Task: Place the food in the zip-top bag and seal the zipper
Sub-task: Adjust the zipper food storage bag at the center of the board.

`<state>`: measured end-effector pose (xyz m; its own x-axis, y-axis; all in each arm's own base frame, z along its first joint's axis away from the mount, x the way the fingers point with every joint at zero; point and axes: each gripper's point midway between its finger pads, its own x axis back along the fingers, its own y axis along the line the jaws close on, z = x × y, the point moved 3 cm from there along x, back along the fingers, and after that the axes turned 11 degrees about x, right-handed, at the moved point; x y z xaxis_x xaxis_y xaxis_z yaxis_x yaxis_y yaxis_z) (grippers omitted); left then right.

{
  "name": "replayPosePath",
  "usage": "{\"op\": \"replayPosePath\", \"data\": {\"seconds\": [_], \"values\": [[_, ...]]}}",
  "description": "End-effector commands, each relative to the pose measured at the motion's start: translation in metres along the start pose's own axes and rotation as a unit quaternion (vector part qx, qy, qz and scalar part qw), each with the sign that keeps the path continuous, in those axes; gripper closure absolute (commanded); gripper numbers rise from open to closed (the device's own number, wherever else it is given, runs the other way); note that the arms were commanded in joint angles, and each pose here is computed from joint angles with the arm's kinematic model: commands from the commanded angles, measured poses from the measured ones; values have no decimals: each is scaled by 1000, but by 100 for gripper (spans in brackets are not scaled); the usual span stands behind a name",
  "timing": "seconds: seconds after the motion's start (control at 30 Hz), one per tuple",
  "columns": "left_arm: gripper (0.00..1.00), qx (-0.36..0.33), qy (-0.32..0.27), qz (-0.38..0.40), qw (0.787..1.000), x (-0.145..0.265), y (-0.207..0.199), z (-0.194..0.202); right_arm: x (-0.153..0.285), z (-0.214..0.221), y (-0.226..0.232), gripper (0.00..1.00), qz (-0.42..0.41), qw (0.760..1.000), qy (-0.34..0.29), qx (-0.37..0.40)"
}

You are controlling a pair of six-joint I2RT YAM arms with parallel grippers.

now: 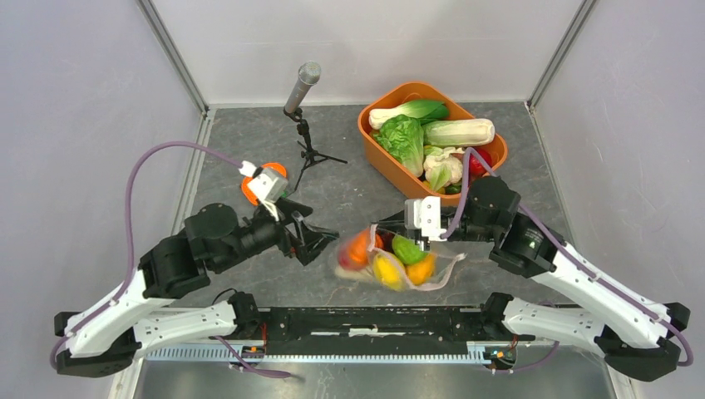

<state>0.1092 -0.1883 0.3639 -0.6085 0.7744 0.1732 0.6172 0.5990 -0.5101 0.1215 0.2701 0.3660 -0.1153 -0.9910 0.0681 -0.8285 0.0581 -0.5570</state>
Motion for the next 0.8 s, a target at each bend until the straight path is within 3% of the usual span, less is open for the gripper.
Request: {"op": "replayPosePath", "data": {"seconds": [0.0, 0.2, 0.37, 0.77], "values": [[3, -61, 39, 80, 994, -6, -23, 6, 6, -33, 7, 100, -87, 990, -48, 97], [8, -93, 74, 127, 985, -20, -30, 28, -15, 4, 1, 98, -80, 994, 16, 73], [9, -93, 66, 131, 985, -27, -24, 40, -34, 49, -4, 97, -67, 995, 71, 31], [11, -134, 30, 103, 985, -44, 2, 57, -38, 76, -23, 96, -69, 996, 56, 18]]}}
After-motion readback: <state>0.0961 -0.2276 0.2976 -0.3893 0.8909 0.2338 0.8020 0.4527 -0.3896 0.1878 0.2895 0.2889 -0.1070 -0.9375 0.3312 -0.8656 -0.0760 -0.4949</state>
